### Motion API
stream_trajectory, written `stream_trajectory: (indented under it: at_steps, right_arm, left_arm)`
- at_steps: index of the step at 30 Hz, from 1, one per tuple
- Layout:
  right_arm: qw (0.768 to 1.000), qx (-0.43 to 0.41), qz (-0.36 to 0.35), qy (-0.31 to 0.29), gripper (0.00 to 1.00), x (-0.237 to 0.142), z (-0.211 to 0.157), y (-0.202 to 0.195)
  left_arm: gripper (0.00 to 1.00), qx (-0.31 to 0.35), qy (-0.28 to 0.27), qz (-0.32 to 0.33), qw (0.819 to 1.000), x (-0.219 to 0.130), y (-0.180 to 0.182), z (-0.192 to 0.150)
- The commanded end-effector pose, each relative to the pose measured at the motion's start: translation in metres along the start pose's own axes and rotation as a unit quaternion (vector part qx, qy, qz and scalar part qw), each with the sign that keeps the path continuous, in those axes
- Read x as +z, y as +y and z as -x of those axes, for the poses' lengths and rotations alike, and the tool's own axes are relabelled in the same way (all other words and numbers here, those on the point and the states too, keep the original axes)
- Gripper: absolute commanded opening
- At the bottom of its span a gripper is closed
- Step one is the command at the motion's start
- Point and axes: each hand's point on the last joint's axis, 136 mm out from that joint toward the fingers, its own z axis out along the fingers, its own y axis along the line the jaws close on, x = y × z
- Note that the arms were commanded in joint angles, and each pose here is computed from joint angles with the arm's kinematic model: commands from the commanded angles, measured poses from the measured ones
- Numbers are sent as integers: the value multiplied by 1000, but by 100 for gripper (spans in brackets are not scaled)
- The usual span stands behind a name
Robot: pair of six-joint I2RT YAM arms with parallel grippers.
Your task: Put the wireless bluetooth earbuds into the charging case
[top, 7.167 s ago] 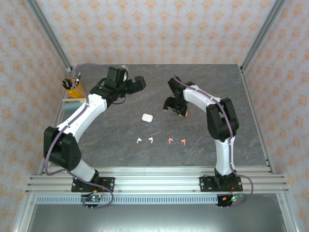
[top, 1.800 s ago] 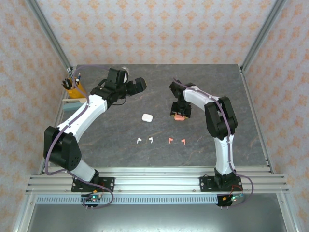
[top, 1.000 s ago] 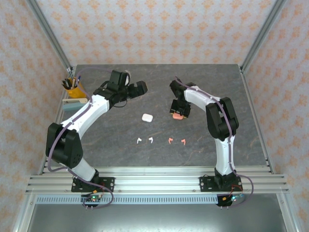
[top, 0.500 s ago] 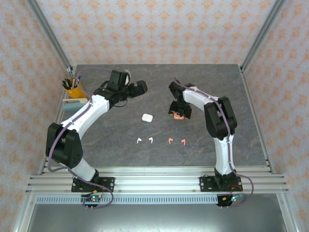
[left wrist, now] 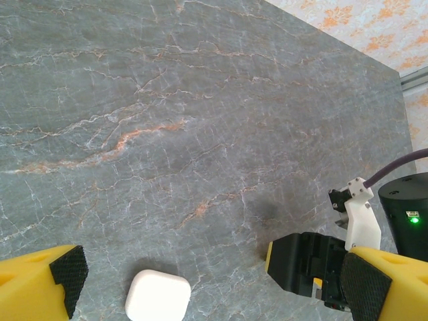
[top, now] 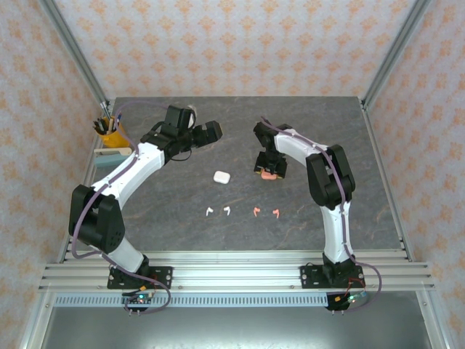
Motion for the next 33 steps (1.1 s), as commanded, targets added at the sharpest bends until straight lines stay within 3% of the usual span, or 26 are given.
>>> stream_trajectory:
  at_steps: [1,12,33]
  right_arm:
    - [1000,5,-7,18,63,7,-12,-3]
    - [995,75,52,-28,62,-26,11,19]
    - [960,246,130,-28,62,-28,45,14]
  left_arm:
    - [100,-6,-6,-13,1000,-2,-6,5]
    - [100,-22,13,-48,999,14,-15,-16]
    - [100,-52,25,-161,985,71,-61,-78]
